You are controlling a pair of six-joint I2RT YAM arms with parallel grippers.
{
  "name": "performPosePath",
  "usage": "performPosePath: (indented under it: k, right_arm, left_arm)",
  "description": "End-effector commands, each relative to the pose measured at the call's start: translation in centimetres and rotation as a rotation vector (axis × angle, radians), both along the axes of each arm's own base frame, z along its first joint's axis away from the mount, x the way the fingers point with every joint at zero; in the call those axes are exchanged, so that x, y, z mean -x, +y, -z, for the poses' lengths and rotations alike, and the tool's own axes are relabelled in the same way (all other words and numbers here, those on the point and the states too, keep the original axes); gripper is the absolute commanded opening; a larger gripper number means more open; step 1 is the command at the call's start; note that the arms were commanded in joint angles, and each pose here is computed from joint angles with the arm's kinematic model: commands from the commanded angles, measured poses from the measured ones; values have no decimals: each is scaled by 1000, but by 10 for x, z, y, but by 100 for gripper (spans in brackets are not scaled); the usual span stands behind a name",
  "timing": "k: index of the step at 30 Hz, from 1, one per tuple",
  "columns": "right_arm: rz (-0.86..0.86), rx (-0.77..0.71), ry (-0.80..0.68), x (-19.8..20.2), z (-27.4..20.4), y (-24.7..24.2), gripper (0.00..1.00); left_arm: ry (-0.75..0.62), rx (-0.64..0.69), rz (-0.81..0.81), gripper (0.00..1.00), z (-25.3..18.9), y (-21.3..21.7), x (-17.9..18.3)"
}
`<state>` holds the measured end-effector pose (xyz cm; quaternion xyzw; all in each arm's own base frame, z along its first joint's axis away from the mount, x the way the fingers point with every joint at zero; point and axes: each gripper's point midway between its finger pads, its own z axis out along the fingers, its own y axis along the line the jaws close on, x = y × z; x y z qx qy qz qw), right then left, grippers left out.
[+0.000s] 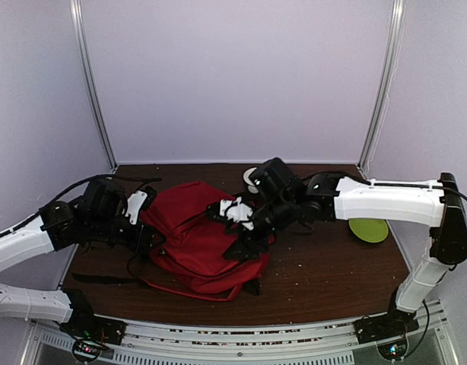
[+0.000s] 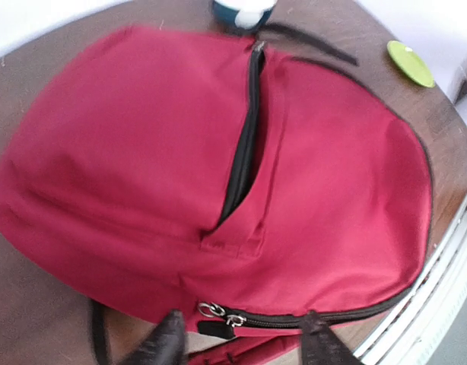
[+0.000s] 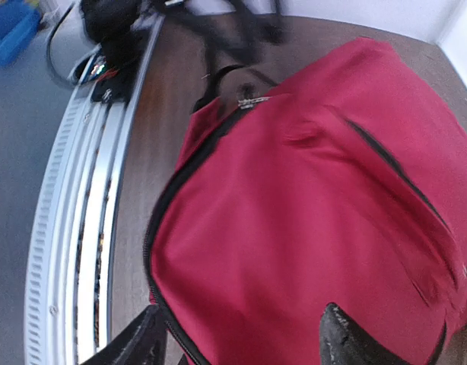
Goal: Pack the student bag
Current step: Zip the student bag into the largest pocket of the bag, then reset both arms
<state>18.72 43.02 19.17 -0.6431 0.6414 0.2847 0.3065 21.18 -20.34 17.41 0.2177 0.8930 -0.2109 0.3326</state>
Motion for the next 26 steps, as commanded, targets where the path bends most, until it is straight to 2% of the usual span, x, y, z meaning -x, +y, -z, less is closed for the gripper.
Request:
performPosePath:
  k: [1, 4, 7, 11, 14, 16, 20, 26]
  right_arm:
    - [213, -103, -35, -55, -69, -56, 99]
    - [408, -123, -95, -98, -87, -106, 100]
    - [701, -227, -109, -143, -113, -170, 100]
    - [910, -332, -158, -166, -145, -240, 100]
    - [1143, -317, -320, -172, -158, -291, 100]
    - [1228, -338, -377, -167, -161, -311, 100]
    - [1300, -376, -430, -157, -156, -335, 100]
    - [1310, -436, -420, -152, -139, -353, 100]
  left_arm:
    - [-188, -33, -7, 65, -57, 12, -15]
    - [-279, -136, -87, 80, -77, 34, -29]
    - [-375, -215, -193, 96, -101, 56, -43]
    - [-486, -258, -375, 98, -133, 89, -56]
    - [-530, -254, -499, 98, -143, 111, -63]
    - [-536, -258, -566, 98, -143, 123, -67]
    - [-538, -245, -672, 98, -142, 138, -69]
    - [-576, -289, -648, 98, -129, 139, -72]
